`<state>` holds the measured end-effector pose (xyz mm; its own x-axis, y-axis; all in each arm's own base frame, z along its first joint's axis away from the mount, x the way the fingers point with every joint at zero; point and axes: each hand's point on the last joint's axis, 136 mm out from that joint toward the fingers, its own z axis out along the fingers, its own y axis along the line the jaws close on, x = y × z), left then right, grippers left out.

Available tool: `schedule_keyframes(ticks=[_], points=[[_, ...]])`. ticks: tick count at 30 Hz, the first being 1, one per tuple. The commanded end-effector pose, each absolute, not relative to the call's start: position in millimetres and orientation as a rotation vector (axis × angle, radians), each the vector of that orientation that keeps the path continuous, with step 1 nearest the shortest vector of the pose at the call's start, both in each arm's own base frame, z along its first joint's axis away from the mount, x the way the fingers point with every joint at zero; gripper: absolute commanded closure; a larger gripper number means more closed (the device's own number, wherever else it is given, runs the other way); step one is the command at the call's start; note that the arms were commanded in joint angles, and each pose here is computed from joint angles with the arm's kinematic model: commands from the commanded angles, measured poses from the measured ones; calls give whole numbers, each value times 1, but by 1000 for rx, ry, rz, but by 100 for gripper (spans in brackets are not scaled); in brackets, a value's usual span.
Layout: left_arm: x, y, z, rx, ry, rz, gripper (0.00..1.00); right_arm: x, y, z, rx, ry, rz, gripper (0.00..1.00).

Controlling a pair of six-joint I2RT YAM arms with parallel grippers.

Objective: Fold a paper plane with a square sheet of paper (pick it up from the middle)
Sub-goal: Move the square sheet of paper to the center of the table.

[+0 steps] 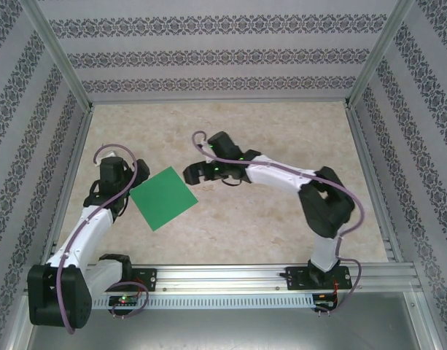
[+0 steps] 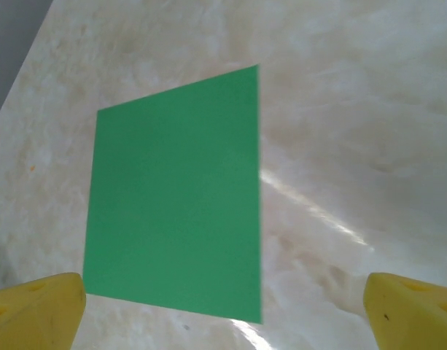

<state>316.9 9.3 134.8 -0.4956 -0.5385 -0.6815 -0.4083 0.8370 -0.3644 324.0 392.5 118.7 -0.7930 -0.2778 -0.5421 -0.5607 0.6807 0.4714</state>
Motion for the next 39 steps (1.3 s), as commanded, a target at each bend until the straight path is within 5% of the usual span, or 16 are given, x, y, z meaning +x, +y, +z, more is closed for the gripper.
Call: schedule_keyframes(ticks=[1, 10, 18, 39], points=[[284, 42, 125, -887, 2168, -13, 0, 312, 430, 115, -687, 2508, 955, 2], [246, 75, 143, -1027, 2055, 173, 0, 294, 500, 82, -766, 2590, 1042, 2], [240, 69, 145, -998, 2022, 101, 0, 292, 497, 36, -727, 2721, 971, 2], [288, -70, 124, -529, 2274, -682, 0, 273, 214, 1, 246, 2791, 420, 2]])
